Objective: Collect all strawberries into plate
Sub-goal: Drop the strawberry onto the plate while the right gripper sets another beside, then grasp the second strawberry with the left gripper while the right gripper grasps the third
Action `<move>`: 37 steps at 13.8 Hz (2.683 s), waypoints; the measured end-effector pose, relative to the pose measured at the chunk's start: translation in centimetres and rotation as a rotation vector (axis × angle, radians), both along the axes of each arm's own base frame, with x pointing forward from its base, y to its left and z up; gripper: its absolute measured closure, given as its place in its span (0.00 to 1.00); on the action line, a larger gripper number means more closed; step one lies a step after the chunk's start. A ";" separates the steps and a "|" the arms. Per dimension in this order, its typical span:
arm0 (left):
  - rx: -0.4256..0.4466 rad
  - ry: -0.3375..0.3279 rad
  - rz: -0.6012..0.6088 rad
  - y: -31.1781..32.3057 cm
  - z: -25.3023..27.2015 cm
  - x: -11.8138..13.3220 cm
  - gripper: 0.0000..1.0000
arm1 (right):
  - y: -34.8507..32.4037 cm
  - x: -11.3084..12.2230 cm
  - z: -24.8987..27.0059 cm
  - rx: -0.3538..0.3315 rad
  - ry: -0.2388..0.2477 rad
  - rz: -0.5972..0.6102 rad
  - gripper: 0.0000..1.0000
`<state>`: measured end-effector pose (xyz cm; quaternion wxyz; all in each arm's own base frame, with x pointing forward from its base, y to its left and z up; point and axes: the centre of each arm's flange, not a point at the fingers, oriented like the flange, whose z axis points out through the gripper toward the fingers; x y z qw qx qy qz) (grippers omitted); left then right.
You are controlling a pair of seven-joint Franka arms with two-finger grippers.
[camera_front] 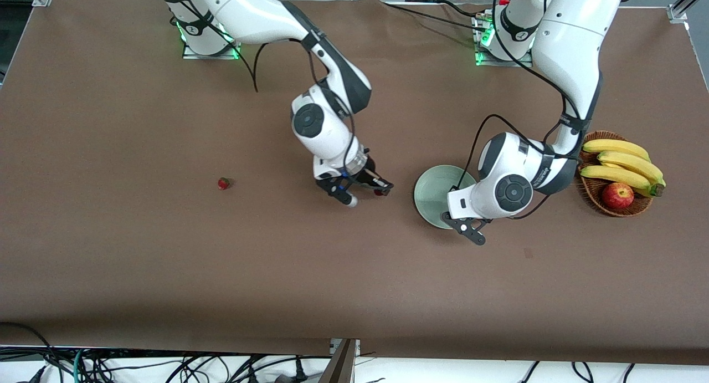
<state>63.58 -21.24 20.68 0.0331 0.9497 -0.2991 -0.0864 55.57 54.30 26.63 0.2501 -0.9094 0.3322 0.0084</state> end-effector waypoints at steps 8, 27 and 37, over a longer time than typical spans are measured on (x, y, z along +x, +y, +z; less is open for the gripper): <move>-0.011 -0.016 -0.017 -0.6 1.2 0.0 0.00 | -0.3 0.0 -3.2 -0.089 -0.046 0.086 0.28; -0.250 -0.428 0.103 -13.9 -2.8 3.3 0.00 | -39.1 8.8 -4.3 -0.500 0.145 0.794 0.02; -0.253 -0.431 0.098 -14.5 -2.3 3.4 0.69 | -42.5 -0.9 -9.2 -0.441 0.116 0.718 0.34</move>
